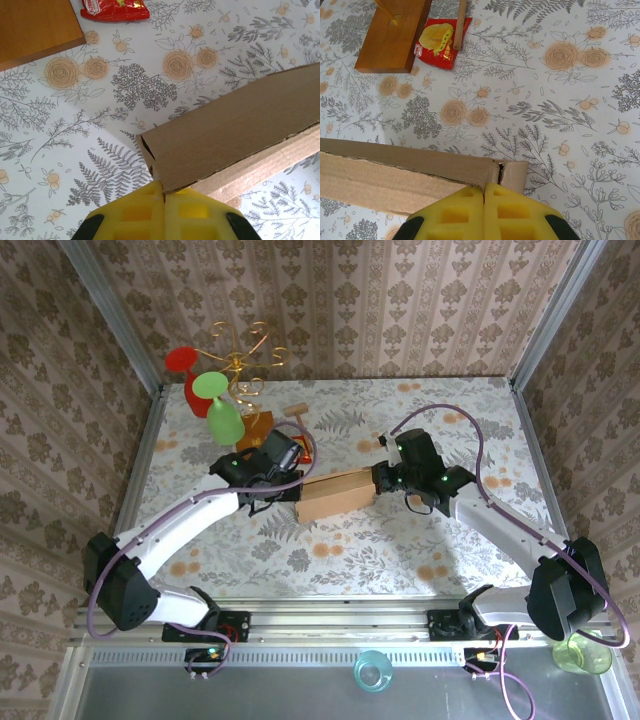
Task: Fold the paper box
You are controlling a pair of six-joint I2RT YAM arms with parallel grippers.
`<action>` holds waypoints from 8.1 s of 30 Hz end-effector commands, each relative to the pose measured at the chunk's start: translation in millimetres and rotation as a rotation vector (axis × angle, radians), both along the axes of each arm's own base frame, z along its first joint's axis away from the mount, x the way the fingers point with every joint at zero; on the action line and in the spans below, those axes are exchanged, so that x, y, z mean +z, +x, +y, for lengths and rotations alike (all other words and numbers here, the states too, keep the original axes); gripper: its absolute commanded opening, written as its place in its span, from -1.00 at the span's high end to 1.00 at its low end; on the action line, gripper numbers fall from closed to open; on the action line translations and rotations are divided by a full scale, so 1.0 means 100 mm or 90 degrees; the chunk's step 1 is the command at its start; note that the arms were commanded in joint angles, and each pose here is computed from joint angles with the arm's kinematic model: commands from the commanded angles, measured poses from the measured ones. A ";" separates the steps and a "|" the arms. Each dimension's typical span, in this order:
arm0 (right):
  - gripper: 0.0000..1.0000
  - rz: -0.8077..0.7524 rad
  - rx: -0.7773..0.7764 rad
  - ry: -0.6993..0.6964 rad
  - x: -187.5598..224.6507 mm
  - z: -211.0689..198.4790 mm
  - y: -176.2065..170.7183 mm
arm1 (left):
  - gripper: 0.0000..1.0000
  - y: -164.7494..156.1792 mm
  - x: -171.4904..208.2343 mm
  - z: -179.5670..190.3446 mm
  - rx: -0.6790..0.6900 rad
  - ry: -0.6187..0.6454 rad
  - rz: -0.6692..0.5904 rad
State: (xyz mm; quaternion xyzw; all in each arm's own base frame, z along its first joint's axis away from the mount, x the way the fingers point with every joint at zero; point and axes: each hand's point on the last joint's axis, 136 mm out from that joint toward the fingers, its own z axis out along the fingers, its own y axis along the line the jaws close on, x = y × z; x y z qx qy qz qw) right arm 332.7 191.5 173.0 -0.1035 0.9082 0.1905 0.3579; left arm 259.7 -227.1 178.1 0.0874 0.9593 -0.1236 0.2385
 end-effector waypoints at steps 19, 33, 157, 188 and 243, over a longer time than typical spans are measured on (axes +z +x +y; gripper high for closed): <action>1.00 0.045 -0.022 -0.014 -0.16 -0.04 -0.06 | 1.00 -0.08 -0.01 0.02 0.065 -0.064 0.012; 1.00 0.051 -0.019 -0.017 -0.18 -0.04 -0.07 | 1.00 -0.07 0.08 -0.04 0.066 -0.095 0.016; 1.00 -0.024 0.023 -0.058 -0.41 -0.12 -0.16 | -0.18 -0.25 0.32 0.24 0.209 -0.320 -0.078; 1.00 -0.026 0.035 -0.058 -0.42 -0.11 -0.17 | -0.02 -0.11 -0.20 -0.07 0.341 -0.510 0.100; -0.11 0.131 -0.078 0.239 0.20 -0.10 -0.11 | 0.60 -0.13 -0.58 0.02 0.361 -0.462 0.115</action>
